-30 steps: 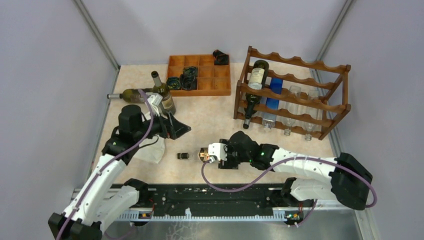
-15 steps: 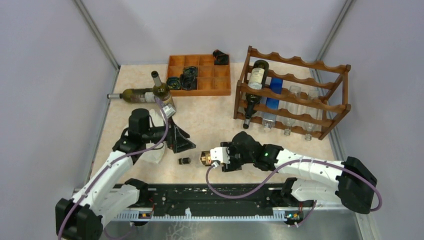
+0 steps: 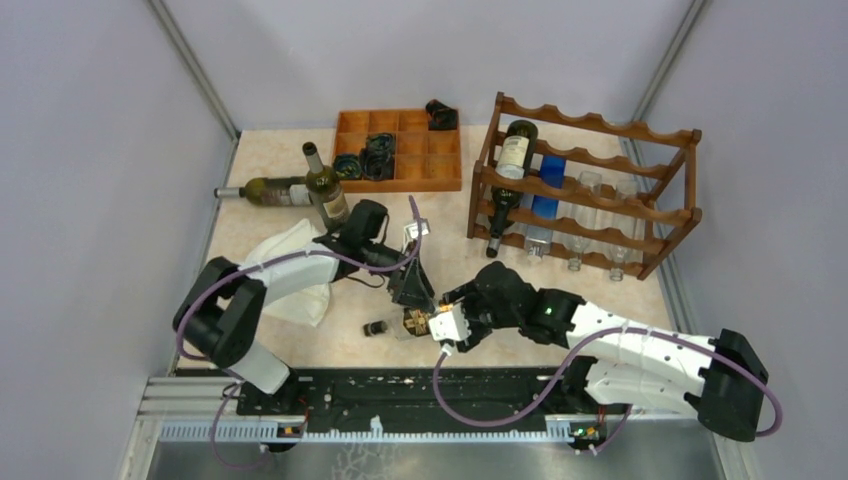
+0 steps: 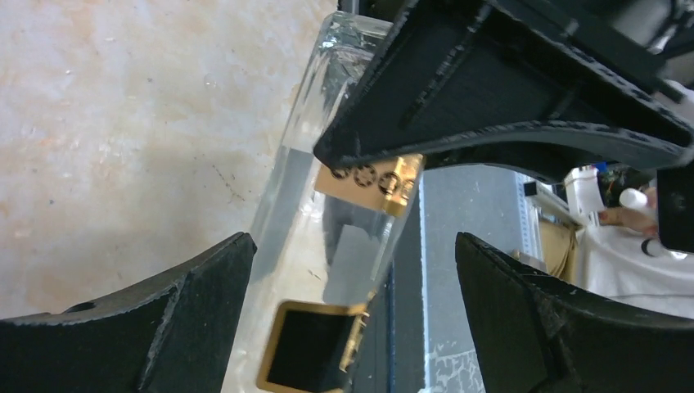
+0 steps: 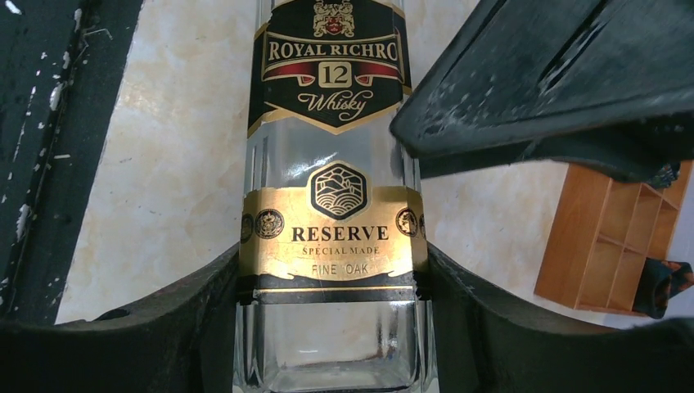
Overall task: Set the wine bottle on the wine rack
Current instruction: Pick up the wine bottle from the center of the board.
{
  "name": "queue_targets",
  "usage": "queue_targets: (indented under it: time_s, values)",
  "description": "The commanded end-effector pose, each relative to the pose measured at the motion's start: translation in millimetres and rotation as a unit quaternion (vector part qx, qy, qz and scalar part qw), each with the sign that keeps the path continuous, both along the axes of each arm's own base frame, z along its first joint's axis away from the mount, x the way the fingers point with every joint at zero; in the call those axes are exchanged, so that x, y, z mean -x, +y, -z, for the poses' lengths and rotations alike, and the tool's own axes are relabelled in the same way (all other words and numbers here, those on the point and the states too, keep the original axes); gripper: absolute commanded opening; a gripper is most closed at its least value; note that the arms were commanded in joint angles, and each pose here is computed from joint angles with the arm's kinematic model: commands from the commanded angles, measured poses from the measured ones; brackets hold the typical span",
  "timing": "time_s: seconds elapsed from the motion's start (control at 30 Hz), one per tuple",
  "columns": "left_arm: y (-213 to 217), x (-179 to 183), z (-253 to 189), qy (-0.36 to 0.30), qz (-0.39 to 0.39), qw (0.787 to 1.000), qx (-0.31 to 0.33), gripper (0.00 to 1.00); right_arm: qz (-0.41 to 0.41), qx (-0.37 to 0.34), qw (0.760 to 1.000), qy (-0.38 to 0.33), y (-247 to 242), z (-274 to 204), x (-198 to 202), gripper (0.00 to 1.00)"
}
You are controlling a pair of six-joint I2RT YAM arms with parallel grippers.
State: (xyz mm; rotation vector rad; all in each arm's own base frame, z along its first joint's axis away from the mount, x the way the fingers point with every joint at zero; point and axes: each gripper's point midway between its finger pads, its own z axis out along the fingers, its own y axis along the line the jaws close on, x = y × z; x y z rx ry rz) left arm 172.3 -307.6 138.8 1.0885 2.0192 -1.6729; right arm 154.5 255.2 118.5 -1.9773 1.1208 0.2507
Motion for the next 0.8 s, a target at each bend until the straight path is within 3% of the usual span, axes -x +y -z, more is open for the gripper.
queue_targets:
  time_s: [0.0, 0.2, 0.33, 0.53, 0.57, 0.6, 0.63, 0.67, 0.7, 0.73, 0.77]
  values:
    - [-13, 6, 1, -0.038, 0.086, 0.995, 0.036, 0.98, -0.035, -0.085, 0.993, -0.072, 31, -68, -11, 0.00]
    - [-16, 32, 2, -0.098, 0.192, 0.970, 0.112, 0.96, -0.037, -0.093, 0.992, -0.082, 27, -75, -10, 0.00]
    - [-20, 47, 19, -0.083, 0.229, 0.967, 0.077, 0.90, -0.032, -0.096, 0.991, -0.089, 25, -78, -11, 0.00]
    - [-26, 57, 39, -0.066, 0.252, 0.965, 0.043, 0.69, -0.030, -0.099, 0.991, -0.090, 25, -79, -11, 0.00]
    - [-27, 57, 38, -0.067, 0.253, 0.964, 0.044, 0.61, -0.029, -0.098, 0.991, -0.090, 25, -78, -11, 0.00]
    - [-28, 57, 36, -0.069, 0.253, 0.964, 0.045, 0.47, -0.027, -0.099, 0.991, -0.089, 24, -78, -12, 0.00]
    - [-29, 56, 34, -0.070, 0.252, 0.964, 0.045, 0.25, -0.023, -0.099, 0.991, -0.090, 24, -77, -13, 0.00]
    - [-30, 53, 33, -0.070, 0.248, 0.966, 0.037, 0.09, -0.016, -0.102, 0.990, -0.092, 24, -79, -15, 0.00]
    - [-31, 49, 33, -0.071, 0.240, 0.968, 0.028, 0.00, -0.003, -0.108, 0.990, -0.093, 23, -80, -18, 0.07]
    - [-32, 45, 32, -0.072, 0.230, 0.970, 0.019, 0.00, 0.011, -0.114, 0.989, -0.091, 22, -78, -21, 0.21]
    - [-32, 40, 32, -0.059, 0.205, 0.977, -0.003, 0.00, 0.029, -0.127, 0.987, -0.092, 21, -81, -24, 0.45]
